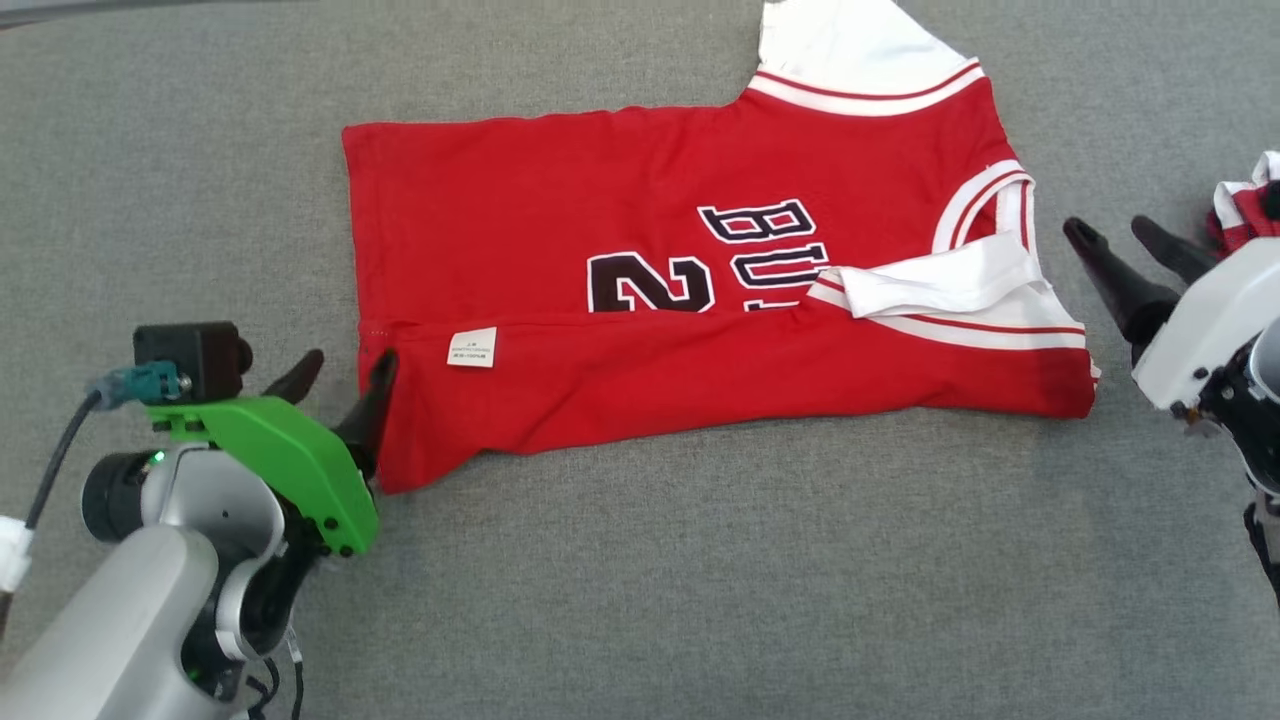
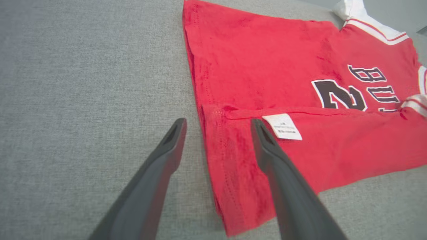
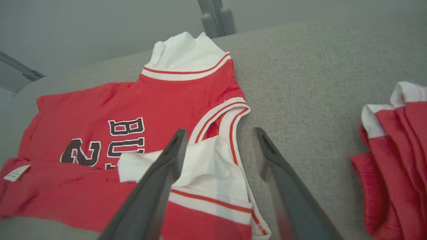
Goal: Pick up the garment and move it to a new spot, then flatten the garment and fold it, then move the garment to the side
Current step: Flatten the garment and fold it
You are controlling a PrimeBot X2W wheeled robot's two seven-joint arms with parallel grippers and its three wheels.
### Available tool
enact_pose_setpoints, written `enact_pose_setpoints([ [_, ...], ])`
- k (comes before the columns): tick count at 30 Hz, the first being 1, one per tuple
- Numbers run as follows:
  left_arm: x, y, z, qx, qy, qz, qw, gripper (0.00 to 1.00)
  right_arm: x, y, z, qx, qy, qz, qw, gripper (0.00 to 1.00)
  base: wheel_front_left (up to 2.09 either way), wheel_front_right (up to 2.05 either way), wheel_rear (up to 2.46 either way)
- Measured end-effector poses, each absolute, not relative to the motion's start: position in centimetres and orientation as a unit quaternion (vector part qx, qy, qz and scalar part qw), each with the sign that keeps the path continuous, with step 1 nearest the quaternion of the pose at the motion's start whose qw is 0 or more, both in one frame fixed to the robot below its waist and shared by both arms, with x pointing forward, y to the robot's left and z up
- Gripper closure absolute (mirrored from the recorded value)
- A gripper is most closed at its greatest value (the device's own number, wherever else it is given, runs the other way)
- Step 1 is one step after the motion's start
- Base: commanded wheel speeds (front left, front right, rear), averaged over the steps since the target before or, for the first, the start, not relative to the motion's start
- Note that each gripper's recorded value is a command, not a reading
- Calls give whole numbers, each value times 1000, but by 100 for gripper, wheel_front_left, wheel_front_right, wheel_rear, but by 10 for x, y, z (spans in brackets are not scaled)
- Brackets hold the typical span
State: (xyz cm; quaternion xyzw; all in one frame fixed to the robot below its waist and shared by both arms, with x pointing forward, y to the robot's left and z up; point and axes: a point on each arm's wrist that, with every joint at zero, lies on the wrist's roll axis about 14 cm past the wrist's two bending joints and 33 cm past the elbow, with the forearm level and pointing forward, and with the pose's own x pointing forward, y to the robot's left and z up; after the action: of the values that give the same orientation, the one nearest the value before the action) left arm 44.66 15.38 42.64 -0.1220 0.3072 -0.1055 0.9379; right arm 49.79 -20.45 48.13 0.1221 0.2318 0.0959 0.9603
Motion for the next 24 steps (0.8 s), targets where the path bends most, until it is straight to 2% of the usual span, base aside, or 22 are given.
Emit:
enact_pose_setpoints([
  [7, 412, 135, 433, -120, 326, -129, 929, 0, 450, -216, 458, 75, 306, 104, 943, 0, 0, 0, 0],
  [12, 407, 139, 415, -115, 361, -118, 918, 0, 433, -214, 426, 56, 364, 109, 923, 0, 0, 0, 0],
  [18, 411, 145, 399, -85, 390, -111, 910, 0, 430, -206, 403, 46, 395, 115, 910, 0, 0, 0, 0],
  [24, 410, 147, 382, -67, 420, -114, 898, 0, 446, -212, 393, 26, 403, 104, 909, 0, 0, 0, 0],
])
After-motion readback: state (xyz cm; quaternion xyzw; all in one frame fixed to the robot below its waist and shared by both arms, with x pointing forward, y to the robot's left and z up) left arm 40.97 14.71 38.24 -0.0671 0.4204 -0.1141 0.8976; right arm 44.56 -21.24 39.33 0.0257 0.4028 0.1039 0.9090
